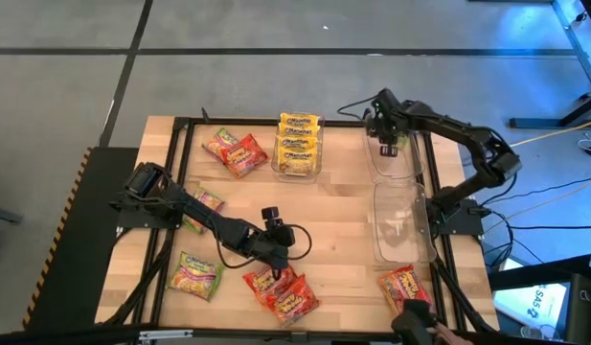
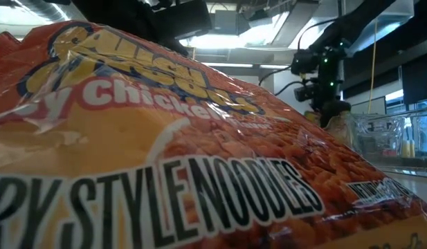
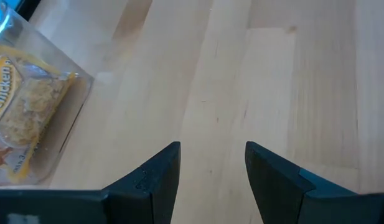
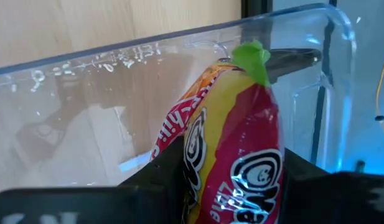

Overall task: Sort Maruchan noodles
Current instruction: Put the green noodle pack into the top right transparent bin

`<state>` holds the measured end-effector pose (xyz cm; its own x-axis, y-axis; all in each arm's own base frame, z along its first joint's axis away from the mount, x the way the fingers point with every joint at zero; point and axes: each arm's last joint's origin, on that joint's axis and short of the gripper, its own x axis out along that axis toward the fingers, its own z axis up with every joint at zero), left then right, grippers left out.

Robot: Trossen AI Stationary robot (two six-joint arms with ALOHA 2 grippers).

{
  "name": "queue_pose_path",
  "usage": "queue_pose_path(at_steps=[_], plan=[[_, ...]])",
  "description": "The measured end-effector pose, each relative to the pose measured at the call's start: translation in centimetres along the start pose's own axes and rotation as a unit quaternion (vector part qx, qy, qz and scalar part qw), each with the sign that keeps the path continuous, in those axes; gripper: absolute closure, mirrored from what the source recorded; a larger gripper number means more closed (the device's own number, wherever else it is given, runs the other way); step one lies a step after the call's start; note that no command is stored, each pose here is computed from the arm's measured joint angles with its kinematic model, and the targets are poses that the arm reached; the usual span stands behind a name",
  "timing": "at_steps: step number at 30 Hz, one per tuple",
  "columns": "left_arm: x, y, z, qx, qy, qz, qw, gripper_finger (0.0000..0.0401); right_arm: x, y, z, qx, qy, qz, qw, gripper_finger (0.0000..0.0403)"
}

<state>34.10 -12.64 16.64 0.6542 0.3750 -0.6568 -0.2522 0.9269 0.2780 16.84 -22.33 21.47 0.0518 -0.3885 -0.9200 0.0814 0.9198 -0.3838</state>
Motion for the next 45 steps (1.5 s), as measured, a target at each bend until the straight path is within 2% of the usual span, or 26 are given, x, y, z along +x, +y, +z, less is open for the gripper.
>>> queue_pose_path(at_steps=[9, 18, 27, 38, 45], plan=[[0.0, 0.0, 0.1, -0.002, -0.001, -0.005, 1.000, 0.0227, 2.4, -0.3, 0.8, 0.036, 0.014, -0.005, 0.999, 0.0276], [0.0, 0.0, 0.1, 0.001, -0.001, -0.005, 1.000, 0.0227, 2.4, -0.4, 1.0, 0.032, 0.001, -0.005, 0.999, 0.0276], [-0.1, -0.1, 0.0, 0.002, -0.002, -0.006, 1.000, 0.0227, 2.6, -0.7, 1.0, 0.052, -0.003, -0.018, 0.998, 0.0272], [-0.1, -0.2, 0.0, 0.003, 0.001, -0.013, 1.000, 0.0227, 2.5, -1.5, 1.2, 0.083, -0.003, -0.069, 0.994, 0.0176], [-0.1, -0.2, 0.0, 0.003, 0.001, -0.015, 1.000, 0.0227, 2.5, -1.4, 1.0, 0.073, 0.038, -0.095, 0.992, 0.0153]])
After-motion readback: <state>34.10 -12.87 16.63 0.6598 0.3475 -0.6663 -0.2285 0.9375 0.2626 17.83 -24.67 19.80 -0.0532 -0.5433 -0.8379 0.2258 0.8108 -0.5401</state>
